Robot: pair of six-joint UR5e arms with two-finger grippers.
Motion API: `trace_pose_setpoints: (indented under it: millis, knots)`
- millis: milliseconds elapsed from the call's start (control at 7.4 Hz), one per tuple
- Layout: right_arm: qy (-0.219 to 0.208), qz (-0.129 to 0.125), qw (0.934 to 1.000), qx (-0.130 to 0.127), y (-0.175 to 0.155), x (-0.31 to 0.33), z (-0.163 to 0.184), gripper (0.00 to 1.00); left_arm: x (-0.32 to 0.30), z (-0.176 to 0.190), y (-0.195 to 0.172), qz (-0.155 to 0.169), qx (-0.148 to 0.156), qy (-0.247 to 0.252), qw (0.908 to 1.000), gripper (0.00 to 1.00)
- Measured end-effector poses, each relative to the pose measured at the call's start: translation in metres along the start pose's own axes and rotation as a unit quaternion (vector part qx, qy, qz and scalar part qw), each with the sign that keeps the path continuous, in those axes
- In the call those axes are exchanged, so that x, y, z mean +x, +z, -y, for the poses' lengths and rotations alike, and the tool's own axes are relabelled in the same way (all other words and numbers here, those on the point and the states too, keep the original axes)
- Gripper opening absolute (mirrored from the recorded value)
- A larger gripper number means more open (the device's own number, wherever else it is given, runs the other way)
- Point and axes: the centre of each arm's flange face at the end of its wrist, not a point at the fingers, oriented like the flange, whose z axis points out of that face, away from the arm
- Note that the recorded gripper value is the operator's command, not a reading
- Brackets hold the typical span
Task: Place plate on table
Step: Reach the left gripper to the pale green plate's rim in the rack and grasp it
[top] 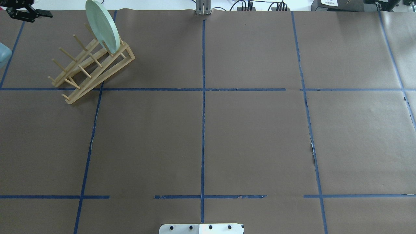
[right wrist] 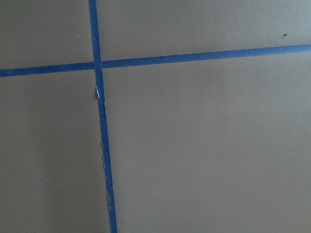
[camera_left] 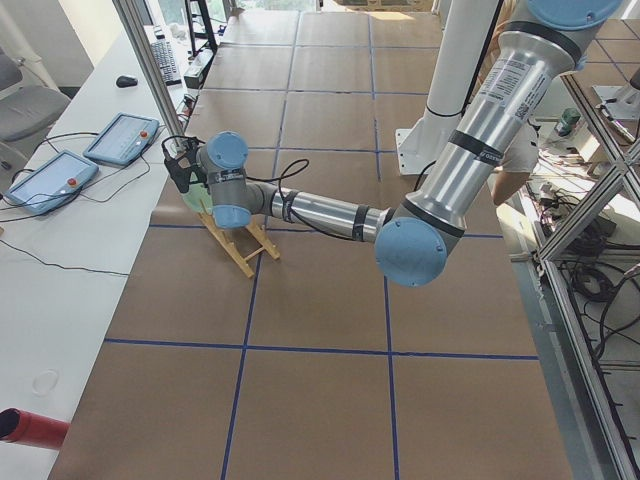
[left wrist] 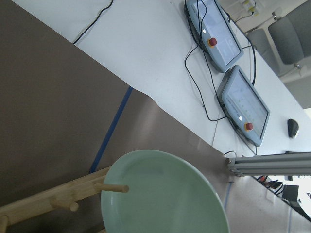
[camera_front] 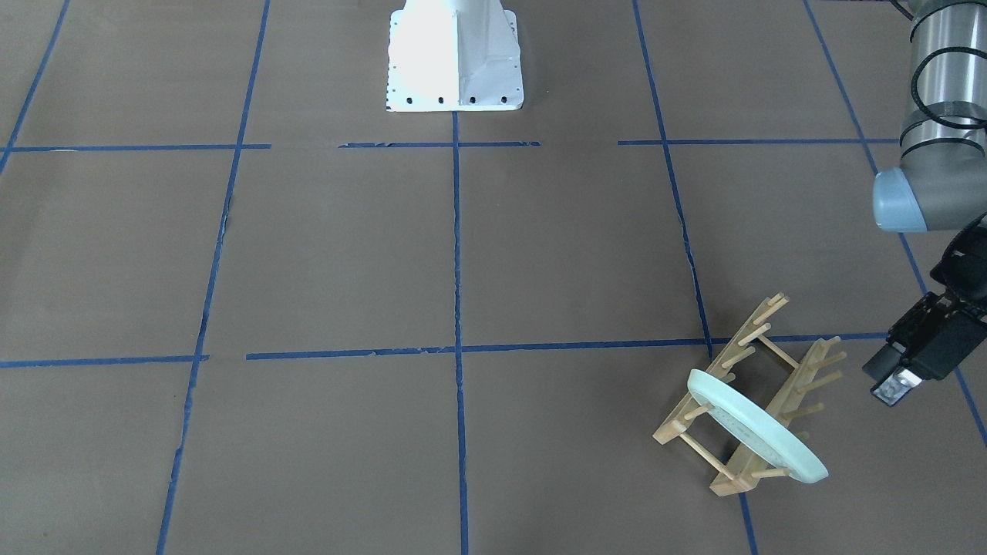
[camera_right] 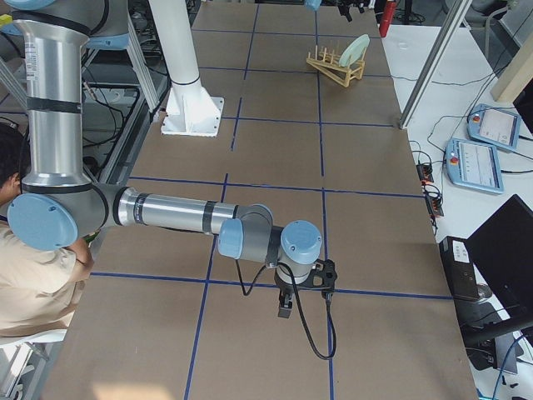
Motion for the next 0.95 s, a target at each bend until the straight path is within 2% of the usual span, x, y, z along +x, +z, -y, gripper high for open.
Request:
trace_pose_setpoints:
  millis: [135,270,405,946]
  knots:
    - [0.000,0.000,1.0000,0.000,0.000,0.000,0.000,1.00,-0.001,-0.016,0.024,-0.033,0.005,-0.050,0.9982,0.97]
    - [0.000,0.000,1.0000,0.000,0.000,0.000,0.000,1.00,-0.002,-0.028,0.042,-0.044,0.003,-0.071,0.9965,0.97]
    - [0.000,0.000,1.0000,0.001,0.000,0.000,0.000,1.00,-0.008,-0.038,0.056,-0.043,-0.001,-0.078,0.9960,0.89]
    - [-0.001,0.000,1.0000,0.001,-0.001,-0.001,0.000,1.00,-0.020,-0.046,0.077,-0.031,0.000,-0.082,0.9961,0.72]
